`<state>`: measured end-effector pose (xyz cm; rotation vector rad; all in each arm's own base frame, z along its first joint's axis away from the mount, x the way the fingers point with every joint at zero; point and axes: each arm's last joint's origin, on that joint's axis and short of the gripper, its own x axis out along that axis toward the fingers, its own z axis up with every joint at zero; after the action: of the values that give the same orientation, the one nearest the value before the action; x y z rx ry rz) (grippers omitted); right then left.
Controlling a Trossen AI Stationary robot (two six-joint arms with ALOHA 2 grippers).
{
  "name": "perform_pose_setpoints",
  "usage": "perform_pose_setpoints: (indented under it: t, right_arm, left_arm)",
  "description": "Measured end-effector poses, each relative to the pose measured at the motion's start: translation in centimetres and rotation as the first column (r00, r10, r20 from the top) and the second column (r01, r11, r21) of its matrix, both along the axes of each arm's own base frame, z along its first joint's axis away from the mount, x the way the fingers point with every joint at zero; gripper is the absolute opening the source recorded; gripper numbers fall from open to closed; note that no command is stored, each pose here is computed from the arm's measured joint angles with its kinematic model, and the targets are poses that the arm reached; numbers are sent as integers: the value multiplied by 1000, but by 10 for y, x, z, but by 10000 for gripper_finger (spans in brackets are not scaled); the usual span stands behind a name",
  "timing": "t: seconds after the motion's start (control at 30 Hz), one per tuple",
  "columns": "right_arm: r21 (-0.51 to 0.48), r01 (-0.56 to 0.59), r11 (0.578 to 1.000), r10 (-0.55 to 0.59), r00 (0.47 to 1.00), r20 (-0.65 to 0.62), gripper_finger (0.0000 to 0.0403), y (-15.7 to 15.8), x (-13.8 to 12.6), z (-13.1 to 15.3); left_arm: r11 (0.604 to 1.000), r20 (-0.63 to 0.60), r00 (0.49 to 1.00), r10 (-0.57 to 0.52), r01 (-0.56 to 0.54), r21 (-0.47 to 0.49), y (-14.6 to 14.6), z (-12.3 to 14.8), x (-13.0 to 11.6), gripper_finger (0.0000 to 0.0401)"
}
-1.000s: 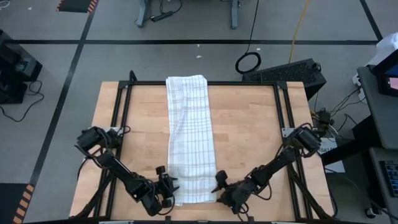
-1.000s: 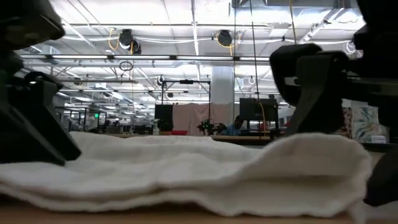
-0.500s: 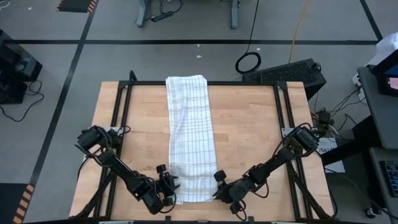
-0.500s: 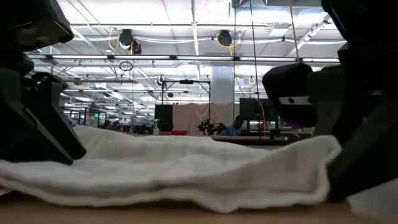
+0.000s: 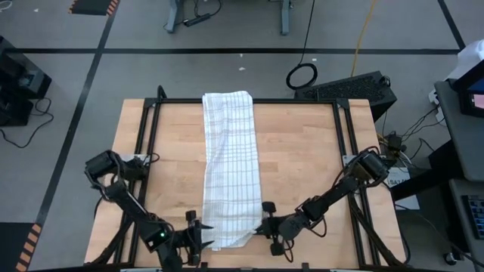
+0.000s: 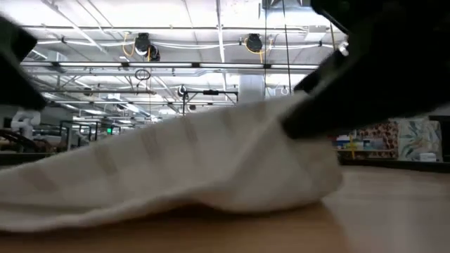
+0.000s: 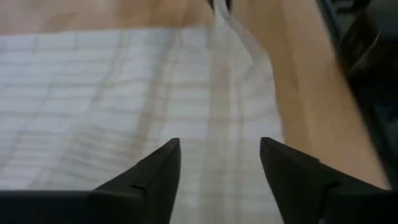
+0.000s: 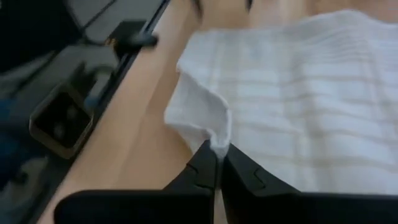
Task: Roll towel
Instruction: Roll the white towel
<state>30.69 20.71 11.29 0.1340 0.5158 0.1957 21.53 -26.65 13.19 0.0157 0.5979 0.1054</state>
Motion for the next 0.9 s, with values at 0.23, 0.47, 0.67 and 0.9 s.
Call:
perform_pose_setpoints:
  t: [0.23,0.47,0.67,0.9]
  right_arm:
    - [67,83,994,-83,997,1,2,-12,7,9]
    - [92,114,989,-118,992,40,2,-21,12,22]
    - [81,132,988,-138,988,76,2,-27,11,39]
    - [71,134,988,-139,989,57,2,-29,10,41]
  left_arm:
    - [1000,33,999,-3,4,-29,-15,-24,-6,307]
    - [997,42,999,-13,16,-75,-23,-38,-6,325]
    - [998,-6,1000,-31,30,-61,-23,-49,-5,296]
    - [999,-33,999,11,-12,-32,-15,-52,-1,188]
